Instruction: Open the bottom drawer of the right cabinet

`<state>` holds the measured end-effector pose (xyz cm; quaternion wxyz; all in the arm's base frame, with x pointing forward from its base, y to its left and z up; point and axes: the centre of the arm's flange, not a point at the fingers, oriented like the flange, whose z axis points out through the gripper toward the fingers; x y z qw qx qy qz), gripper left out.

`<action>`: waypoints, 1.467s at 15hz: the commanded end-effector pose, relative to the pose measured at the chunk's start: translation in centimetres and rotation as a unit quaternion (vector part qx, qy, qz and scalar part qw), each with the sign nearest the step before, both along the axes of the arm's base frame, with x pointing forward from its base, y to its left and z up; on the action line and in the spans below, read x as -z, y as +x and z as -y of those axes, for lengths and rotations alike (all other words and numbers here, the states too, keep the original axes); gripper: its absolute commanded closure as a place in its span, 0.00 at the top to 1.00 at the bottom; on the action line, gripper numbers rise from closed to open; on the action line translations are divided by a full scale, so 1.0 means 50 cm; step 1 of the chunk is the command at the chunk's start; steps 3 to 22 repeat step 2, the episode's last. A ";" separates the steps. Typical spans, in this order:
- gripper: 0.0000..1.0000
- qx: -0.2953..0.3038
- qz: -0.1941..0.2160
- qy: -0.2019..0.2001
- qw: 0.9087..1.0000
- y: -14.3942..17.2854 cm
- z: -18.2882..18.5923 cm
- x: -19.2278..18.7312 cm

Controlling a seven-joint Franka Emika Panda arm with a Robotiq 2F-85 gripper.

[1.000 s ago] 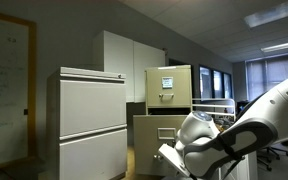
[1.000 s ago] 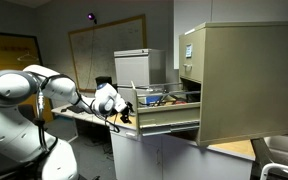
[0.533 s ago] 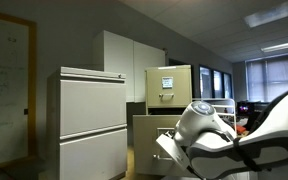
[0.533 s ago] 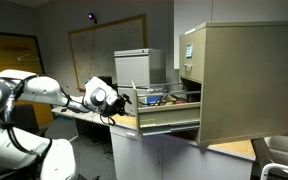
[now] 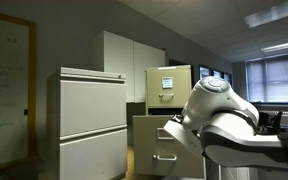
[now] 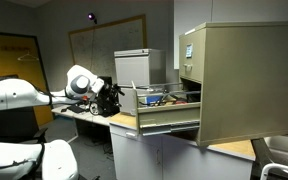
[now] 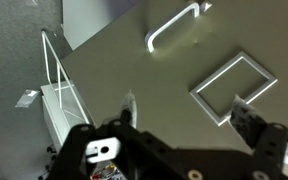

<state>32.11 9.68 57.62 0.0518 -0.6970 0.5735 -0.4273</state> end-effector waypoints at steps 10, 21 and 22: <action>1.00 -0.101 -0.060 0.037 0.992 -0.008 -0.009 0.007; 1.00 -0.101 -0.060 0.037 0.992 -0.008 -0.009 0.007; 1.00 -0.101 -0.060 0.037 0.992 -0.008 -0.009 0.007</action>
